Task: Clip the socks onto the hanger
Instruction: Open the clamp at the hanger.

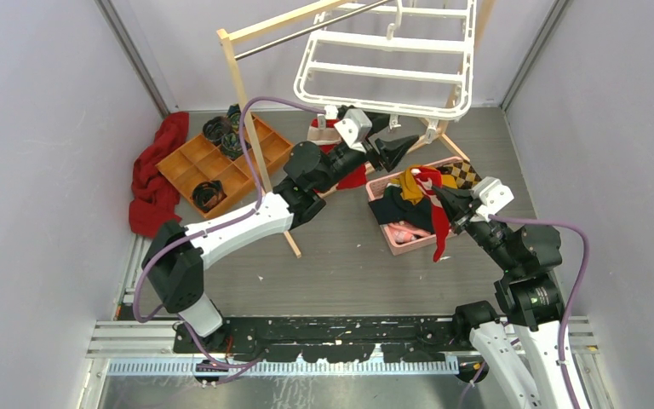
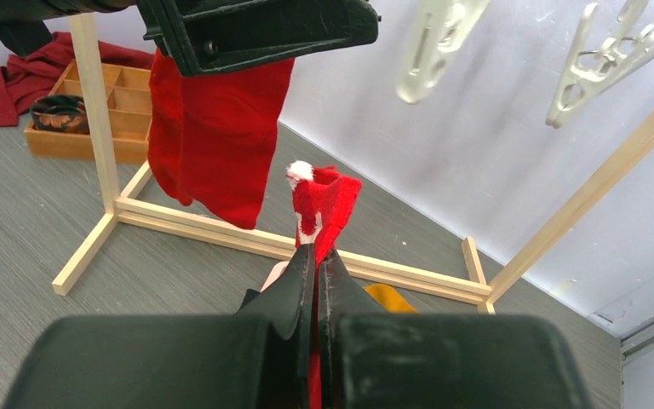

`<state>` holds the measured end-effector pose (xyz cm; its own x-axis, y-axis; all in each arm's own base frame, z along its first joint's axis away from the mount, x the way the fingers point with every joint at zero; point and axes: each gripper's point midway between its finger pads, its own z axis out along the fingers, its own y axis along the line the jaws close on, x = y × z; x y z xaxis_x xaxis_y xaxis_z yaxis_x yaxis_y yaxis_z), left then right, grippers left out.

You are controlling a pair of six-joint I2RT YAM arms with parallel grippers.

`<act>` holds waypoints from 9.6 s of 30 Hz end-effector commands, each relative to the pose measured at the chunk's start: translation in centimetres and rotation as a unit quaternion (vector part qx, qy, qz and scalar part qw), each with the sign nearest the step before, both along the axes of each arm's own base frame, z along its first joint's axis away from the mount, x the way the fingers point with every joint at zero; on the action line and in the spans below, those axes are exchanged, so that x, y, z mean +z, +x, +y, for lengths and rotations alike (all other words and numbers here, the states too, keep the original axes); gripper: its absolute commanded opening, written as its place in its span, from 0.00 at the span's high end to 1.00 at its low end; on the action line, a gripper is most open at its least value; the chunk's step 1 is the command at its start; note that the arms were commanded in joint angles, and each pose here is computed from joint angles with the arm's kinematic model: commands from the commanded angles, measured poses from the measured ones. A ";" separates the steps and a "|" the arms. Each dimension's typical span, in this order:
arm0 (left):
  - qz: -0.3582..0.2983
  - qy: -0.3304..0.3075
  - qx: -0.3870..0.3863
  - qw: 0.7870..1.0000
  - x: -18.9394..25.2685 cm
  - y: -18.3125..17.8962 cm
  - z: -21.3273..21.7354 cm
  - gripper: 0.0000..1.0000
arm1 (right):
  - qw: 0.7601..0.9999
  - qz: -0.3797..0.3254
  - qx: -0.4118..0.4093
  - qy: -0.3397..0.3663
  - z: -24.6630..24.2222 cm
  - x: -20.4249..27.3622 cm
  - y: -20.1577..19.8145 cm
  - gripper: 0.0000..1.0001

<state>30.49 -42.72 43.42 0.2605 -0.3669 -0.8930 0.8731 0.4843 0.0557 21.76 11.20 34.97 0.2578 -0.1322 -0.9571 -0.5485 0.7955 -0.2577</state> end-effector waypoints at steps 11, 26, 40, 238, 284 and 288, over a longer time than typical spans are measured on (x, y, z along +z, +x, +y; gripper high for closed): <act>-0.026 -0.067 0.007 0.997 4.9 -0.1 1.7 0.45 | 1.000 -0.023 -0.005 0.012 -0.1 1.1 0.3 0.99; 0.000 -0.049 0.017 0.999 3.7 1.2 3.1 0.37 | 1.000 -0.024 0.001 0.013 0.1 1.2 0.2 0.99; 0.019 -0.054 -0.009 0.998 3.3 0.6 3.8 0.27 | 1.000 -0.025 0.013 0.013 0.4 1.2 0.0 0.99; 0.008 -0.084 -0.155 0.984 4.1 3.2 5.7 0.35 | 0.990 -0.058 -0.100 0.081 -7.3 10.2 11.0 0.99; 0.037 -0.038 -0.137 0.989 2.9 5.6 4.9 0.35 | 0.991 -0.054 -0.097 0.079 -7.2 10.0 11.1 0.99; 0.034 -0.040 -0.152 0.987 3.1 5.3 4.7 0.35 | 0.991 -0.054 -0.097 0.079 -7.2 10.0 11.0 0.99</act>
